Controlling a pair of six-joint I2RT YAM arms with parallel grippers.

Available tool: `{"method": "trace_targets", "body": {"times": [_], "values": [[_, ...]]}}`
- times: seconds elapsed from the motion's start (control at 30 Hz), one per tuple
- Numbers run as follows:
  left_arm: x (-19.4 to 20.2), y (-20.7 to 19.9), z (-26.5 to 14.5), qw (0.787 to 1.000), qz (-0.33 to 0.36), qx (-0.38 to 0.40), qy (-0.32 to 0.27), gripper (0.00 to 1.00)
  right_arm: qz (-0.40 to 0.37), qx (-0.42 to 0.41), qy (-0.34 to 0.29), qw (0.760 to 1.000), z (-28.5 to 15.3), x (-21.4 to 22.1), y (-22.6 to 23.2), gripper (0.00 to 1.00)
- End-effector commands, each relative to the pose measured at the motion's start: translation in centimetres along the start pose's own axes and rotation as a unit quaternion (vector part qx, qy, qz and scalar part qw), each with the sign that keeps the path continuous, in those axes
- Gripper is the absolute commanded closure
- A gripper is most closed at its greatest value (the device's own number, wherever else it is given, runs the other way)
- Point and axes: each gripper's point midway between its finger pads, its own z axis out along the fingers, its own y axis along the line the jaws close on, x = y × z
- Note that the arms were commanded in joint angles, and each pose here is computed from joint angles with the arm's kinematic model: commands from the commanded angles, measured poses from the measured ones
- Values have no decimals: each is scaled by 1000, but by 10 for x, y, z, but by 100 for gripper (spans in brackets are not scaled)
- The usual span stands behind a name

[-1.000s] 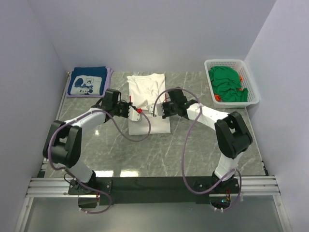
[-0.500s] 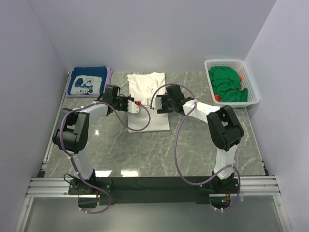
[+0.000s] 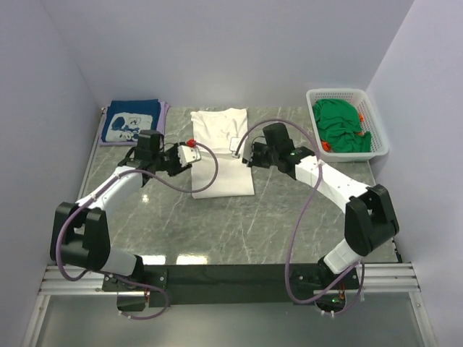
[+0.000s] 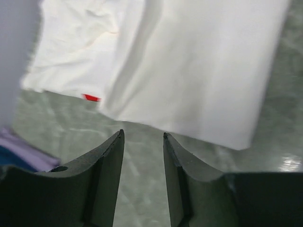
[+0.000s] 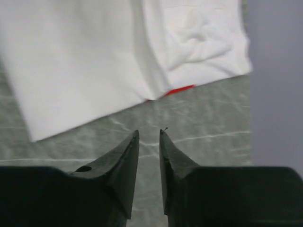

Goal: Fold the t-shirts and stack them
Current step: Fold the tshirt

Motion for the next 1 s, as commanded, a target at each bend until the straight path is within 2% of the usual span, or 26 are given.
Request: {"method": "trace_targets", "body": {"times": [0.0, 0.1, 0.2, 0.23, 0.27, 0.3, 0.33, 0.4, 0.43, 0.47, 0.5, 0.53, 0.6, 0.63, 0.67, 0.83, 0.9, 0.97], "values": [[2, -45, 6, 987, -148, 65, -3, 57, 102, -95, 13, 990, 8, 6, 50, 71], [-5, -63, 12, 957, -262, 120, -1, 60, 181, -148, 21, 972, 13, 3, 72, 73], [-9, -63, 26, 931, -337, 142, -12, 61, 269, -195, 17, 943, 25, -8, 86, 73], [-18, -50, 31, 919, -369, 135, -24, 61, 311, -220, 19, 924, 33, -10, 96, 73], [-14, -52, 40, 906, -396, 150, -25, 61, 332, -225, 18, 916, 37, -11, 94, 73], [-15, -46, 45, 897, -414, 152, -30, 61, 347, -219, -1, 912, 42, -21, 80, 74], [-17, -35, 57, 881, -447, 153, -35, 63, 391, -232, -8, 891, 47, -20, 78, 74], [-27, -14, 65, 855, -491, 158, -56, 62, 419, -225, -39, 879, 54, -33, 49, 75], [-20, -10, 78, 842, -513, 158, -58, 62, 463, -227, -35, 856, 63, -25, 43, 74], [-18, 0, 82, 835, -525, 153, -66, 62, 479, -235, -60, 843, 67, -31, 33, 74], [-17, 4, 87, 818, -551, 153, -66, 62, 489, -233, -77, 837, 70, -37, 16, 74], [-10, 16, 99, 813, -558, 147, -74, 61, 524, -240, -68, 814, 85, -26, 17, 74], [1, 23, 112, 794, -587, 142, -66, 62, 535, -237, -81, 807, 99, -28, 0, 74], [10, 27, 124, 785, -599, 144, -62, 62, 557, -244, -62, 791, 118, -13, 10, 74], [17, 35, 129, 784, -601, 139, -69, 62, 563, -240, -57, 789, 126, -4, 9, 74], [46, 58, 151, 761, -634, 113, -72, 61, 647, -227, -34, 728, 168, 39, -1, 76], [52, 69, 153, 762, -634, 101, -80, 61, 664, -208, -49, 716, 170, 48, -18, 76], [61, 69, 158, 760, -638, 96, -76, 61, 668, -172, -57, 722, 171, 53, -34, 75]]}}
